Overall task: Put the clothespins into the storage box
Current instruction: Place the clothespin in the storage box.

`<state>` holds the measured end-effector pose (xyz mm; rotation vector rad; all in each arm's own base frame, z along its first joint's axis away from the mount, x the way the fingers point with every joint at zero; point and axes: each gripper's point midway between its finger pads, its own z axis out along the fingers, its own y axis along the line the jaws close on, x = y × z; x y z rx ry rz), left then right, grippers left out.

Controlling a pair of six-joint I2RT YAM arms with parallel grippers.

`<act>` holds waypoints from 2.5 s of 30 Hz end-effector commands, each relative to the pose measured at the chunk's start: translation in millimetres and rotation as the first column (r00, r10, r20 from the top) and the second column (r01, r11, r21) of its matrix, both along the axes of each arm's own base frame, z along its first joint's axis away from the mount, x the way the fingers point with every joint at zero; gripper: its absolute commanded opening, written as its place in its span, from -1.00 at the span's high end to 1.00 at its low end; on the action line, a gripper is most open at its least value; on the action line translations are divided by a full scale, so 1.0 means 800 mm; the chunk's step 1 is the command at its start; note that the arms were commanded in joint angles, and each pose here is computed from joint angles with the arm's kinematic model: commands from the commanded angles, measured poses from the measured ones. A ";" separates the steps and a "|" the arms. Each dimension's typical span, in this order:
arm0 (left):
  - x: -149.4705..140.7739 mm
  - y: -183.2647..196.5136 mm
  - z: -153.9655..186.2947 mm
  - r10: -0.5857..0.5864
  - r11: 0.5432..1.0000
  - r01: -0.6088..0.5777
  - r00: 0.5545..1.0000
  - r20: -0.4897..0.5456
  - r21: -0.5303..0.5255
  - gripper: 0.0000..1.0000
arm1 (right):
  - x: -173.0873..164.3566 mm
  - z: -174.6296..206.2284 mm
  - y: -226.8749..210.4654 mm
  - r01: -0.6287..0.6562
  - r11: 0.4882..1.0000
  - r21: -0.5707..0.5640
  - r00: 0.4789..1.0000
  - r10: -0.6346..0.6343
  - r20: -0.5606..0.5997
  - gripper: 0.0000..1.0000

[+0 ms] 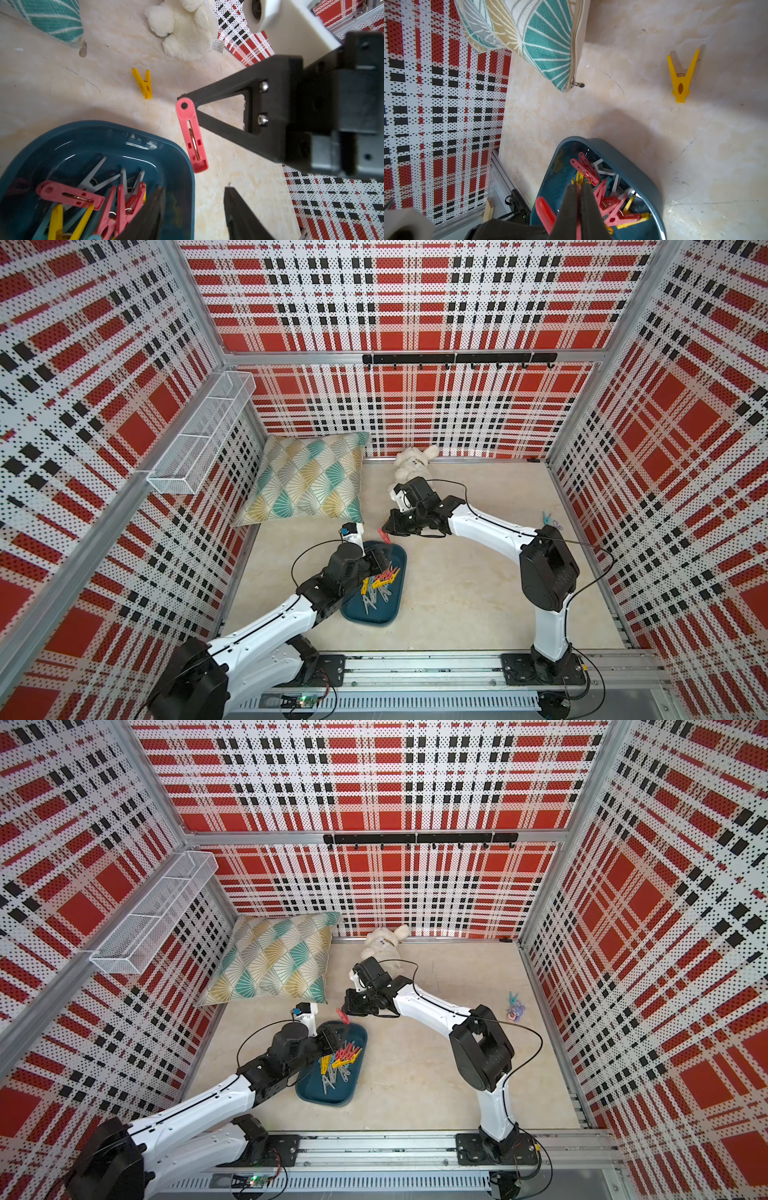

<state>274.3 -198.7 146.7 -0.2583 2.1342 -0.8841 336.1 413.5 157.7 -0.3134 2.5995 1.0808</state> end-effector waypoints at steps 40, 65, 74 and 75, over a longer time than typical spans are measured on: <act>-0.026 0.007 -0.030 -0.047 0.998 0.052 0.992 -0.113 0.043 0.87 | 0.052 0.039 -0.012 0.056 0.994 -0.093 0.983 -0.038 0.182 0.22; -0.060 0.064 -0.111 0.142 0.952 -0.064 0.958 -0.248 0.300 0.70 | 0.156 -0.114 -0.020 0.158 0.881 -0.445 0.970 -0.053 0.239 0.25; -0.060 0.070 -0.096 0.162 0.959 -0.103 0.964 -0.209 0.265 0.11 | 0.166 -0.143 -0.023 0.166 0.869 -0.467 0.972 -0.063 0.228 0.27; -0.060 0.069 -0.093 0.160 0.961 -0.105 0.966 -0.203 0.257 0.11 | 0.167 -0.146 -0.023 0.164 0.870 -0.465 0.972 -0.063 0.225 0.27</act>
